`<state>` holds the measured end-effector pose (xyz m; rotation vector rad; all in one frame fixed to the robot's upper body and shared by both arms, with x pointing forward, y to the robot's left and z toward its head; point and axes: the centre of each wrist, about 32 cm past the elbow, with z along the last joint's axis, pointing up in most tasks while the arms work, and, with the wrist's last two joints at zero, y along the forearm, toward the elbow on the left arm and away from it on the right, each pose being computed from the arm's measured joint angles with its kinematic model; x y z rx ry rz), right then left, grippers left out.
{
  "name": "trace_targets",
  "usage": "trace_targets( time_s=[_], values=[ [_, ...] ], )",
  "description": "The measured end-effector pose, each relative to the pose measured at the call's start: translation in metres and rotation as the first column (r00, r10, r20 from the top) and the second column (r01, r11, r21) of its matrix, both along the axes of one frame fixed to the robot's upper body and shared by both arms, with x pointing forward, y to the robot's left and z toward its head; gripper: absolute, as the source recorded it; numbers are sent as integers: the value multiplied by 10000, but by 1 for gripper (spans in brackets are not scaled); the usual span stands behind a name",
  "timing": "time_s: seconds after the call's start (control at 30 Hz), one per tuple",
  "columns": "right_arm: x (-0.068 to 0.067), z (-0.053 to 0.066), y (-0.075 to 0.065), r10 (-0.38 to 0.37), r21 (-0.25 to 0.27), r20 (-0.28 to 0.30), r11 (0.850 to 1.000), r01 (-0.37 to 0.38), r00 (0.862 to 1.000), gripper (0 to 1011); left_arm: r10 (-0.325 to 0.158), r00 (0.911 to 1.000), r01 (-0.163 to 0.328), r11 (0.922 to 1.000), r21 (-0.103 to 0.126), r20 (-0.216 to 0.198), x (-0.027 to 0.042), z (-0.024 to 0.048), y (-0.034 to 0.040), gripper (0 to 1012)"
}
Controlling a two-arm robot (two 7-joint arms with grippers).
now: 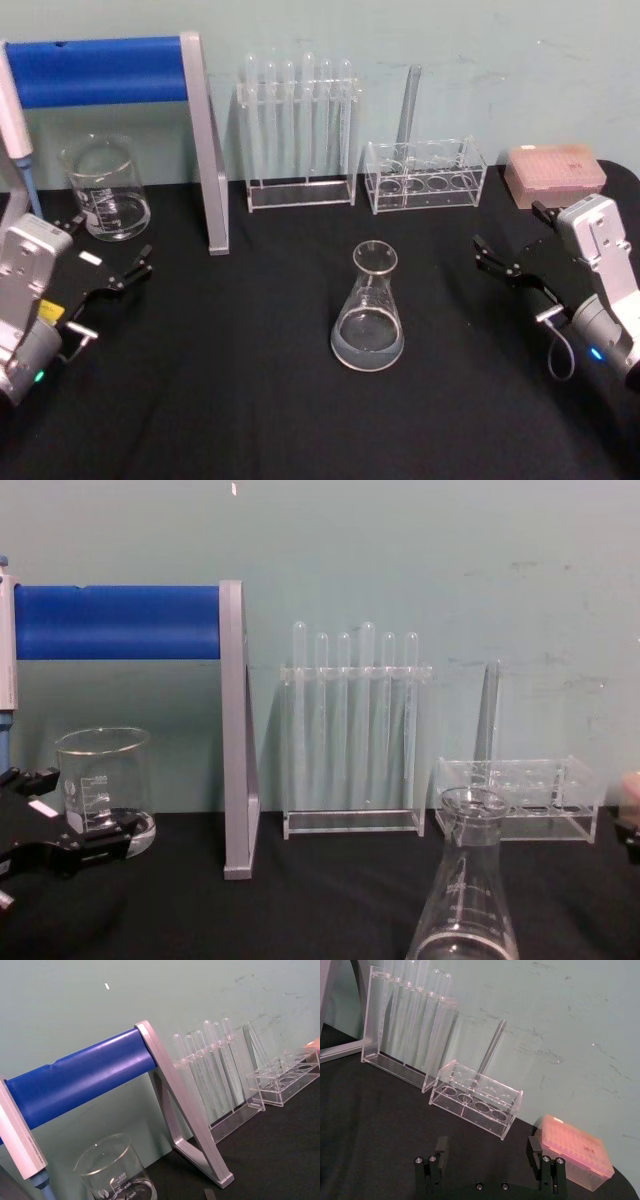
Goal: Grasp the erlenmeyer flask with one hand, shake it three times, then place it back.
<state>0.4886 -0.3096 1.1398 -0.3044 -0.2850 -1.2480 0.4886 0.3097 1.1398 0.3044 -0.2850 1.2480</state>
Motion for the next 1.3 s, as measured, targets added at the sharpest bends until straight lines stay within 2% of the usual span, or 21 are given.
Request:
trace_targets(
  time_s=[1.3],
  values=[
    [-11,7,-10,39,40,-13,10000,-39,10000,1000,0,10000,0,10000,0,0,0,0,0,1001]
  ],
)
